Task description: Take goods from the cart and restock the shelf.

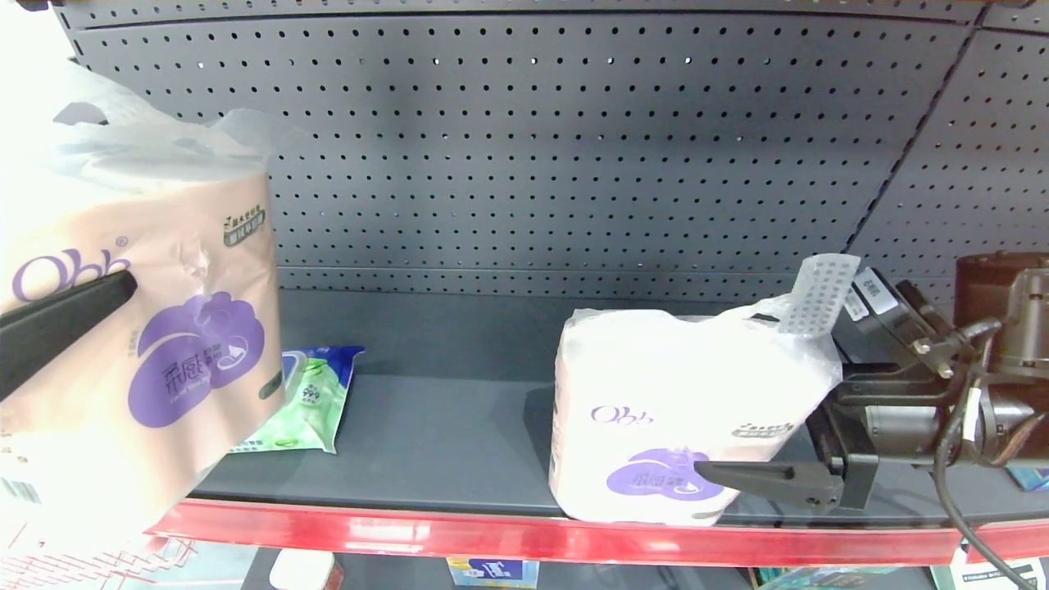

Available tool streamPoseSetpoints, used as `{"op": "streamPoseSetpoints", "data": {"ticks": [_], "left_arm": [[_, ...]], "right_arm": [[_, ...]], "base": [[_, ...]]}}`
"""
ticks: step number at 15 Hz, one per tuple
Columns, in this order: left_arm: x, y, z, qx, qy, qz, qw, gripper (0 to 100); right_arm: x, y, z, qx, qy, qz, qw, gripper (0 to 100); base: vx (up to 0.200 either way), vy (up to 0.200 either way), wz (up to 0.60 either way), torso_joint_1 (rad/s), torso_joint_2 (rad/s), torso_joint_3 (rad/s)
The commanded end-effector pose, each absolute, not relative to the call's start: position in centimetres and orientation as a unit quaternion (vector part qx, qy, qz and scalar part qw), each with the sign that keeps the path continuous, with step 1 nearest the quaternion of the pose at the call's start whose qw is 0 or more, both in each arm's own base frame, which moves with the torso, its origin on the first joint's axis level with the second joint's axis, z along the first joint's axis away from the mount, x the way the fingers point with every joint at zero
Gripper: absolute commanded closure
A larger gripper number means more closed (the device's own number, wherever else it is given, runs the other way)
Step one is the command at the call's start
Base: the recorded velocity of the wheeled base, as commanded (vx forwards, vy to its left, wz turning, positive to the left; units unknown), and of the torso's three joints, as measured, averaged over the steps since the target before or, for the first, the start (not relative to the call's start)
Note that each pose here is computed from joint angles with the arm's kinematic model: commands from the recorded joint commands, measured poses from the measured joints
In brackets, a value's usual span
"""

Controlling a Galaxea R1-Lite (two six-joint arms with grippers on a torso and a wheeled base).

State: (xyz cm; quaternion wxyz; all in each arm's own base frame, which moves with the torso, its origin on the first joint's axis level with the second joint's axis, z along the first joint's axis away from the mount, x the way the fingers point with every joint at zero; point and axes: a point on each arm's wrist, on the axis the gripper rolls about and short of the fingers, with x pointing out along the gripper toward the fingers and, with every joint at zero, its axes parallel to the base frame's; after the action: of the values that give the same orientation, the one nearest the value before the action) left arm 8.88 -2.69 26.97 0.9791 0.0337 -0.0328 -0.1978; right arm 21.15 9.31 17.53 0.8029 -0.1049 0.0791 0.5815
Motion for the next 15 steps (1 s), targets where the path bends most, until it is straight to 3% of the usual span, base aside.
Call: {"op": "streamPoseSetpoints", "data": {"ticks": [1, 7, 12, 15], "left_arm": [[9.0, -2.7, 26.9, 0.034, -0.03, -0.199, 0.979, 100], [10.1, -3.1, 26.7, 0.035, -0.013, -0.211, 0.977, 100], [11.6, -3.7, 26.1, 0.036, 0.013, -0.242, 0.969, 100], [12.9, -4.8, 25.8, 0.036, 0.022, -0.279, 0.959, 100]], "right_arm": [[21.2, 8.9, 17.5, -0.107, 0.08, 0.569, 0.812, 0], [18.8, 5.2, 17.6, -0.104, 0.075, 0.512, 0.849, 0], [13.7, 3.9, 16.9, -0.101, 0.061, 0.5, 0.858, 0], [9.3, 2.2, 15.4, -0.069, 0.062, 0.442, 0.892, 0]], "base": [[0.0, 0.0, 0.0, 0.0, 0.0, 0.0], [0.0, 0.0, 0.0, 0.0, 0.0, 0.0], [0.0, 0.0, 0.0, 0.0, 0.0, 0.0], [0.0, 0.0, 0.0, 0.0, 0.0, 0.0]]}}
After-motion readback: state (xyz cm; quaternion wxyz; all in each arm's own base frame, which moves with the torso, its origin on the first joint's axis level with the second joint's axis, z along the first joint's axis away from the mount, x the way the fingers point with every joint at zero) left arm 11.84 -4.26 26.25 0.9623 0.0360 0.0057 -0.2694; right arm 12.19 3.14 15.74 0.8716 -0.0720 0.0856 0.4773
